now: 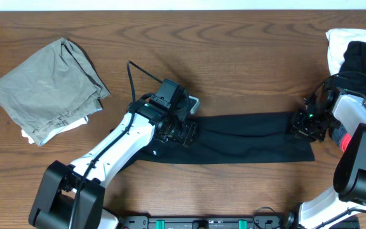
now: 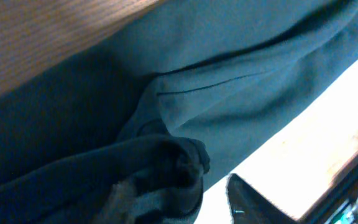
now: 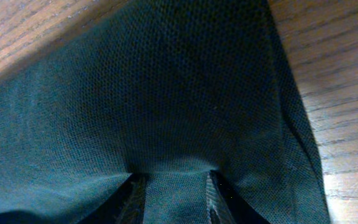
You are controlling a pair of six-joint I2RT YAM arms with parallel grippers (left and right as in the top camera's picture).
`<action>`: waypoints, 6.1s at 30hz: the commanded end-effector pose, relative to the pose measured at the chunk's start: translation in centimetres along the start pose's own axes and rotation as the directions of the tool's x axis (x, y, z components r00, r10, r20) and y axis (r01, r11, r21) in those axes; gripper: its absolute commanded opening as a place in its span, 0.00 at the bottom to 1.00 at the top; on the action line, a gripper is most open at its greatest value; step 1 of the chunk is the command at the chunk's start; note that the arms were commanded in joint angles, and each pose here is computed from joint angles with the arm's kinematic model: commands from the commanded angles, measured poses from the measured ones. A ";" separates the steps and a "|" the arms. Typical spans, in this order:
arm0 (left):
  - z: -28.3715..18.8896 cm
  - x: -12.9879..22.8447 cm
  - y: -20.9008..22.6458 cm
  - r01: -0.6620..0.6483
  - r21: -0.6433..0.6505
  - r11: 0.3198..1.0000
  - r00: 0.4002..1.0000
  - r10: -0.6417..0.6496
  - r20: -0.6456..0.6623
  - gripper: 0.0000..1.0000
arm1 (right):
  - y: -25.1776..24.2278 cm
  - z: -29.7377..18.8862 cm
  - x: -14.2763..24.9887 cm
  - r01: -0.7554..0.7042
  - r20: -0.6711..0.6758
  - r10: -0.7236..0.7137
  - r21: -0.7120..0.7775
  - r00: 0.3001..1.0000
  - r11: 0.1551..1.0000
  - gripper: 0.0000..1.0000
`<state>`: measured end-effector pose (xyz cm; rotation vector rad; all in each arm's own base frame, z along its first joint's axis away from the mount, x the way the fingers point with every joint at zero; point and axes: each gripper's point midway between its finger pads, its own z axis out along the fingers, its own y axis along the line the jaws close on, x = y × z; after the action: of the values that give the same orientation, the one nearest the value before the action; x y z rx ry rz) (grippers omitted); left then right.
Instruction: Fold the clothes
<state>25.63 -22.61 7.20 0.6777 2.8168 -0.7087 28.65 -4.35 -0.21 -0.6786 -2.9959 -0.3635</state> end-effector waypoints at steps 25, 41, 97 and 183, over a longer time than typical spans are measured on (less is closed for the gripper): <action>-7.8 -2.1 5.4 0.318 -0.328 0.889 0.925 -0.214 0.315 0.33 | 0.1 1.6 0.6 0.075 -0.045 -0.075 -0.019 0.996 0.997 0.26; -5.3 1.8 10.1 0.505 -0.339 0.793 0.863 -0.464 0.201 0.33 | 19.9 -14.9 4.7 0.718 0.475 -0.539 -0.463 0.696 0.520 0.36; 0.8 6.7 13.3 0.504 -0.477 0.720 0.816 -0.578 -0.010 0.34 | 26.4 10.0 18.3 0.562 -0.177 -0.778 -0.598 0.603 0.571 0.40; 0.0 7.3 14.5 0.475 -0.552 0.685 0.824 -0.567 0.005 0.34 | -1.4 0.2 0.3 0.162 0.080 -0.156 -0.076 0.985 0.984 0.77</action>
<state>26.55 -9.94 0.53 -0.1915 3.1274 -0.0008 28.75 -6.30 0.39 -0.4797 -3.1654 -0.4585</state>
